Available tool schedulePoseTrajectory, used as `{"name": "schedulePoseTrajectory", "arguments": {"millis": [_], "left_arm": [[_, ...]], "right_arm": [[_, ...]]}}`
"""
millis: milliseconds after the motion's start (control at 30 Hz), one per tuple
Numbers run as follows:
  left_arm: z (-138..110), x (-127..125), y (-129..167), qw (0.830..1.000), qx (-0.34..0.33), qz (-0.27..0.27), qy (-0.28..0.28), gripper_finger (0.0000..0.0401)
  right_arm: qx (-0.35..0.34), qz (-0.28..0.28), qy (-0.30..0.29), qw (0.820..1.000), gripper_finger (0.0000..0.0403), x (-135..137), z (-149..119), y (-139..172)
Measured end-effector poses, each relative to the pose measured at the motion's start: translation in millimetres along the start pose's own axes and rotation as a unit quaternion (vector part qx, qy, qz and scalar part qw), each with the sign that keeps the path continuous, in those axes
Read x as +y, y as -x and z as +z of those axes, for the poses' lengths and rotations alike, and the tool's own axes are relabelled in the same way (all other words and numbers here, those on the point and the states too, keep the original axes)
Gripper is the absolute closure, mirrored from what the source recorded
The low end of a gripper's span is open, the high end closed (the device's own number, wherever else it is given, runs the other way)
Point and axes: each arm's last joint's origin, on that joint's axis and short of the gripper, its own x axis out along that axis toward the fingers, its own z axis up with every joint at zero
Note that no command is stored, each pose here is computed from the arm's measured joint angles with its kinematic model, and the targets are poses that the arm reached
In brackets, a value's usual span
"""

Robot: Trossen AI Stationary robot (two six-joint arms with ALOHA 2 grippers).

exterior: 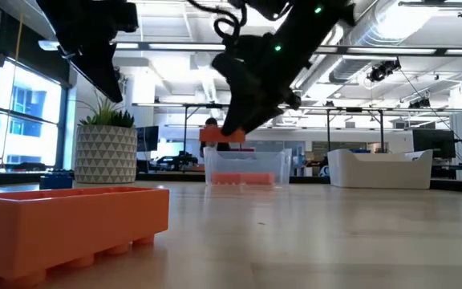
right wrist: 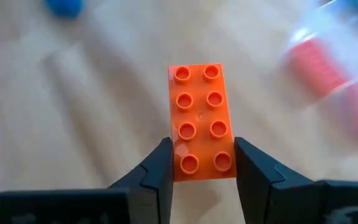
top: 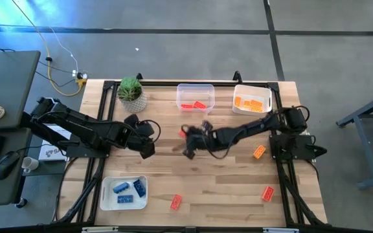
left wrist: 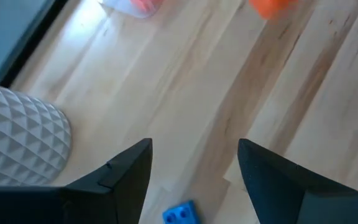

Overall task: Sort & place blocks by color
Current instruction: Put the orange game piece into the transparent bin

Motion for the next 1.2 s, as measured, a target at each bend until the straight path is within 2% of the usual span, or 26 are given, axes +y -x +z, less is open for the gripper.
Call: {"name": "schedulePoseTrajectory", "arguments": {"millis": [333, 467, 633, 733, 867, 1033, 1200], "left_arm": [[1.0, 1.4, 0.0, 0.997, -0.015, 0.023, -0.074, 0.0176], [1.0, 1.4, 0.0, 0.996, -0.014, 0.023, -0.080, 0.0176], [1.5, 2.0, 0.0, 0.994, -0.021, 0.035, -0.097, 0.0176], [1.8, 2.4, -0.1, 0.992, -0.024, 0.042, -0.113, 0.0176], [2.5, 3.5, -0.7, 0.992, -0.024, 0.045, -0.115, 0.0176], [4.1, 6.3, -2.7, 0.993, -0.021, 0.049, -0.108, 0.0176], [5.6, 9.1, -4.6, 0.993, -0.017, 0.052, -0.101, 0.0176]], "right_arm": [[-0.065, -0.111, -0.089, 0.988, 0.0296, -56.7, 53.4, -14.7], [-0.067, -0.140, -0.123, 0.980, 0.0296, -82.7, 70.2, -18.7], [-0.056, -0.176, -0.183, 0.966, 0.0296, -117.2, 78.6, -26.0], [-0.026, -0.175, -0.234, 0.956, 0.0296, -138.5, 77.6, -31.3], [0.029, -0.181, -0.286, 0.941, 0.0277, -162.2, 70.9, -34.9], [0.079, -0.161, -0.309, 0.934, 0.0254, -177.8, 66.6, -37.0], [0.082, -0.145, -0.315, 0.934, 0.0234, -179.1, 67.7, -37.8]]}}
